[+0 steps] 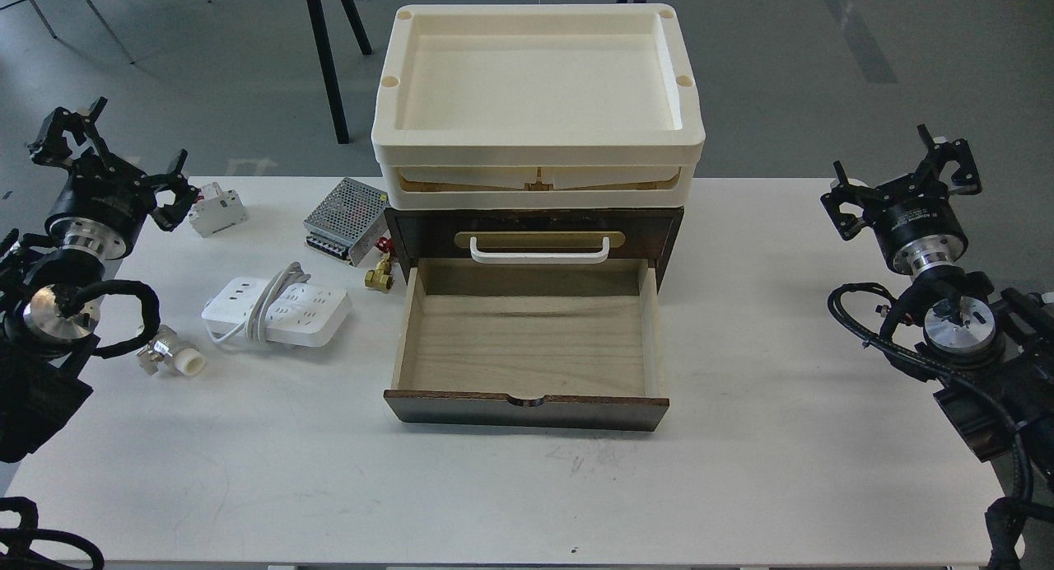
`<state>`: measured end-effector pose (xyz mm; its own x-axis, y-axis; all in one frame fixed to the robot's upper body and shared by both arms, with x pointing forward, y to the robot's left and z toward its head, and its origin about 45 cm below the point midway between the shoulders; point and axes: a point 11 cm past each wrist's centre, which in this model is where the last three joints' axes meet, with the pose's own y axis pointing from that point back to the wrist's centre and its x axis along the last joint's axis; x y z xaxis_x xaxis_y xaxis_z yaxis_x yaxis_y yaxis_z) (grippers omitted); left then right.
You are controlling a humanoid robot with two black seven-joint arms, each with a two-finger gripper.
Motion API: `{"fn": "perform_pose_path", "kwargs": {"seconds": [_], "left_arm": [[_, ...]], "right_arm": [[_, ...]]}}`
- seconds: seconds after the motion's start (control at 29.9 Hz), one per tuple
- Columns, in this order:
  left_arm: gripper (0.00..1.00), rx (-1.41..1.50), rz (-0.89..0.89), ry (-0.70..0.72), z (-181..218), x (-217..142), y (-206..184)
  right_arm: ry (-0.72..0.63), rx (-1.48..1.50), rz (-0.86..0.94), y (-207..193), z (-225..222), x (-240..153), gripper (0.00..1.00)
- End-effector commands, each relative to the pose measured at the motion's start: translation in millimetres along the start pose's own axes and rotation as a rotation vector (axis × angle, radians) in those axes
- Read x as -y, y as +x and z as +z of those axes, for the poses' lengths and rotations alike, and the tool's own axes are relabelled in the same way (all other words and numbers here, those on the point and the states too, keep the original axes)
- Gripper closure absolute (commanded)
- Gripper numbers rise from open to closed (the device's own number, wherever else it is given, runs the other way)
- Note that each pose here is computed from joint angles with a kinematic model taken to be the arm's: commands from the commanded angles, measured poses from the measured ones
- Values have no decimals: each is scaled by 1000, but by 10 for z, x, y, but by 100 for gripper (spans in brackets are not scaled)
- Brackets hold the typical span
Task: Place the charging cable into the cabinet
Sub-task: 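Raise the left arm and swing it toward the white charger, then lower the left gripper onto the white charger with coiled cable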
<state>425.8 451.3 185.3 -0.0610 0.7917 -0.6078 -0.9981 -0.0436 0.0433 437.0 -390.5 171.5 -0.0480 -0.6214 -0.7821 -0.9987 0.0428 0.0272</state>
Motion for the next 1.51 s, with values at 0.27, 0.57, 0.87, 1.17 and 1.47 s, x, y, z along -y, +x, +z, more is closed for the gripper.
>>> {"fn": "perform_pose_path", "kwargs": {"seconds": [0.27, 0.57, 0.87, 1.17, 1.47], "left_arm": [[0, 27, -35, -83, 547, 5, -40], [1, 550, -298, -152, 1995, 49, -1016], [3, 1355, -712, -25, 1614, -232, -2228], [3, 2015, -929, 310, 524, -474, -1783], [5, 2312, -967, 427, -440, -592, -727]], "right_arm": [[-14, -24, -1, 7, 42, -12, 0], [-15, -26, -5, 0, 46, -11, 0], [-16, -26, -5, 2, 51, -15, 0], [-34, -36, -12, -15, 103, -16, 0], [-35, -36, -10, -9, 106, -21, 0]]}}
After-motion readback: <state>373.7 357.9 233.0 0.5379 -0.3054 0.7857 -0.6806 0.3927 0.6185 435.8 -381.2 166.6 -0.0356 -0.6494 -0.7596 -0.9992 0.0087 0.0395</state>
